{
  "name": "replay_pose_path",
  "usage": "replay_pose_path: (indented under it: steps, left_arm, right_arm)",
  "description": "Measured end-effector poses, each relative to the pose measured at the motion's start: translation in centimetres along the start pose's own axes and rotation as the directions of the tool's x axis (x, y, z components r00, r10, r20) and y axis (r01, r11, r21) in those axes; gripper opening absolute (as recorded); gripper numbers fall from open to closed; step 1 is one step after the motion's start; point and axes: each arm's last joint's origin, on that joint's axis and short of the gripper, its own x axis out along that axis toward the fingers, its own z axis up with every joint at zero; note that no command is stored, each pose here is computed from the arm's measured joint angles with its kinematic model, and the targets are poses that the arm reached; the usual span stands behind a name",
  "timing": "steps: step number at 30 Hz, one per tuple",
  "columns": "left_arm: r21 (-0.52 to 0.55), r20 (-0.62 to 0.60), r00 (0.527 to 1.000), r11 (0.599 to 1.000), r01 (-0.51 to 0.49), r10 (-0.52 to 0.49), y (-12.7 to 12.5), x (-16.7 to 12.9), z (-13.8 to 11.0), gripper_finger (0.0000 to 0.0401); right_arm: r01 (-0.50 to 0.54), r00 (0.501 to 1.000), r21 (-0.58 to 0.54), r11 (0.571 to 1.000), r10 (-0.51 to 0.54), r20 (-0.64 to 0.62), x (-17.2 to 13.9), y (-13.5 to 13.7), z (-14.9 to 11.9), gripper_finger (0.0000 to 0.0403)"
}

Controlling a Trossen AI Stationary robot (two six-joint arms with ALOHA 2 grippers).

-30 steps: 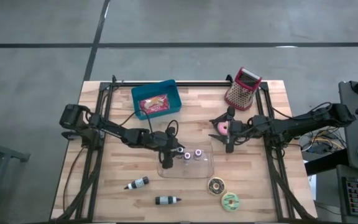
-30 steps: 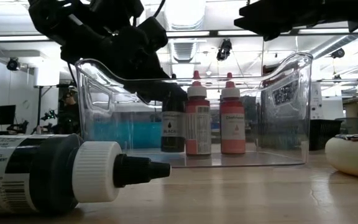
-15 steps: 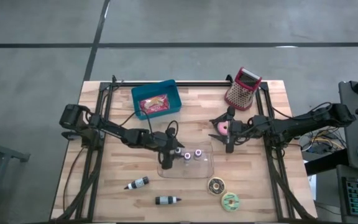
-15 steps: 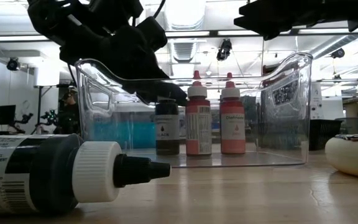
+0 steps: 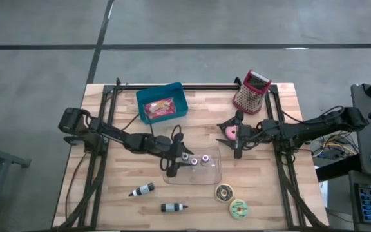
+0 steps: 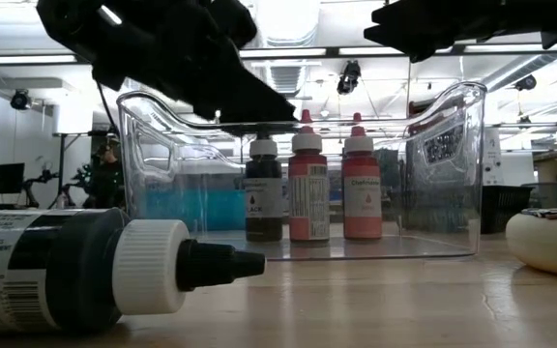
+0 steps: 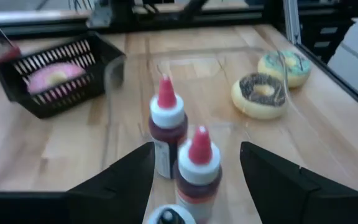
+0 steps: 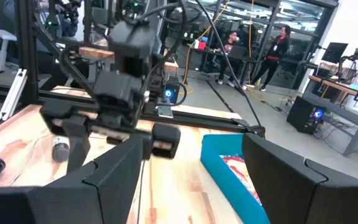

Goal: Pick & Place Food Item
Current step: Put the top black food coloring bottle into the transparent bin

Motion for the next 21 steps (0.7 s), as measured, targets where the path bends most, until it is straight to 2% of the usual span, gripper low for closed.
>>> replay_pose_path:
  steps: [15, 21]
  left_arm:
    - [0.088, 0.041, 0.991, 0.988, -0.128, 0.125, 0.2, -4.2, 2.9, 0.0238]
    - [0.094, 0.062, 0.985, 0.981, -0.169, 0.163, 0.2, -6.1, 2.9, 0.0238]
  right_arm:
    - [-0.004, 1.000, -0.001, 1.000, 0.004, -0.006, 0.0, 0.0, -0.1, 0.0269]
    - [-0.009, 1.000, -0.001, 1.000, 0.009, -0.007, 0.0, 0.1, -0.2, 0.0269]
